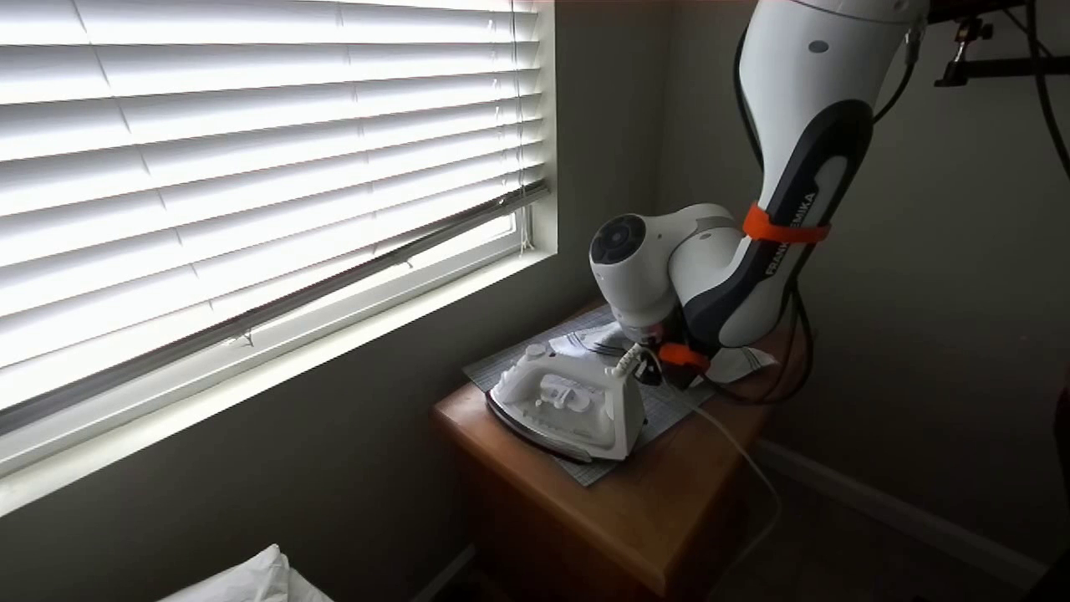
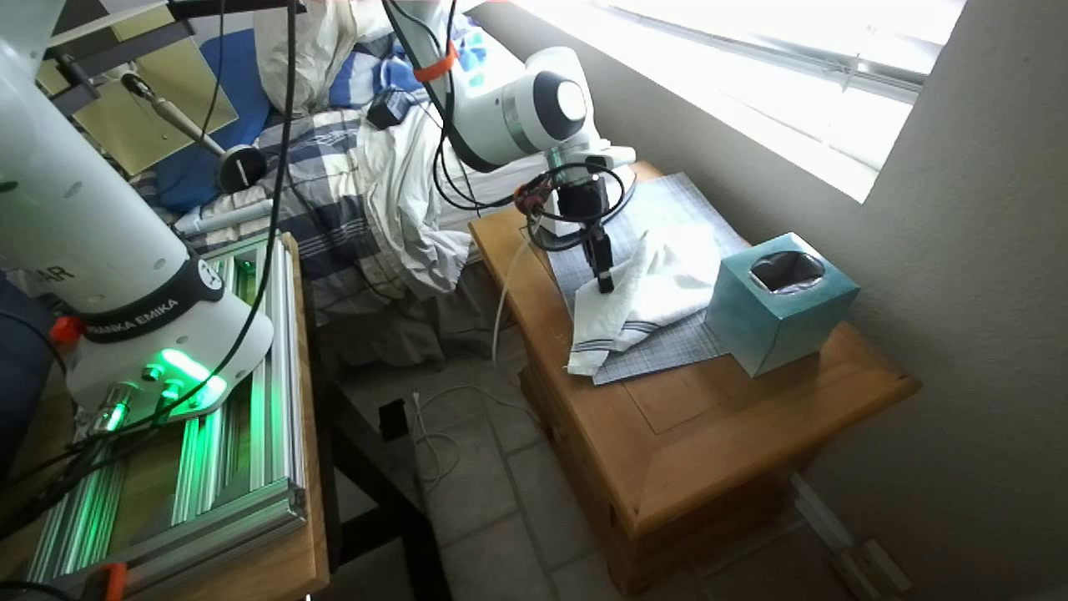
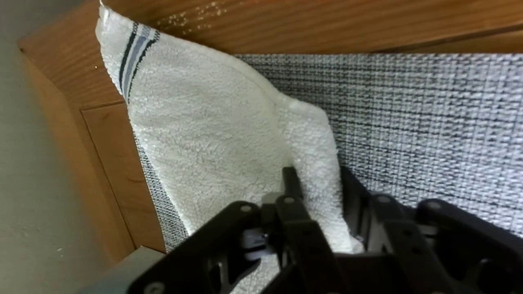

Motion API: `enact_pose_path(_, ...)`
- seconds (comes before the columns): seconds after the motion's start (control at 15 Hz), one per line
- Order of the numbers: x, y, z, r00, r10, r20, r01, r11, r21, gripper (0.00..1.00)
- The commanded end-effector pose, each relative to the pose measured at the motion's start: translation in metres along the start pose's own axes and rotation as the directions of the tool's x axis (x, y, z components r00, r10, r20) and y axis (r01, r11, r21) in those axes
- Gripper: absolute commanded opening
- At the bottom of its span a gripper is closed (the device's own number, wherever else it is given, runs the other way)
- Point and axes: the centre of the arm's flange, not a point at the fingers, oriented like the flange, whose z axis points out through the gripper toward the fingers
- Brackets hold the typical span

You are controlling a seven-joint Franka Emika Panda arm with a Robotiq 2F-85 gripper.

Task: Partially unfold the towel

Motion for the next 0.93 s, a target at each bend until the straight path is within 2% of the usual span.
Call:
enact_pose_path(0.0,0.001,0.003,0.0,0.999,-0.004,-0.033,0.004,1.0,-0.018,0.01)
enact_pose_path(0.27,-0.001,0.018,-0.021,0.998,-0.044,-0.048,0.043,0.999,-0.023,0.01)
enact_pose_path(0.4,-0.002,0.025,-0.029,0.996,-0.073,-0.058,0.073,0.997,-0.002,0.01)
enact_pose_path(0.6,-0.006,0.033,-0.037,0.987,-0.15,-0.053,0.152,0.987,0.047,0.01)
enact_pose_path(0.87,-0.011,0.039,-0.045,0.966,-0.245,-0.083,0.257,0.95,0.179,0.01)
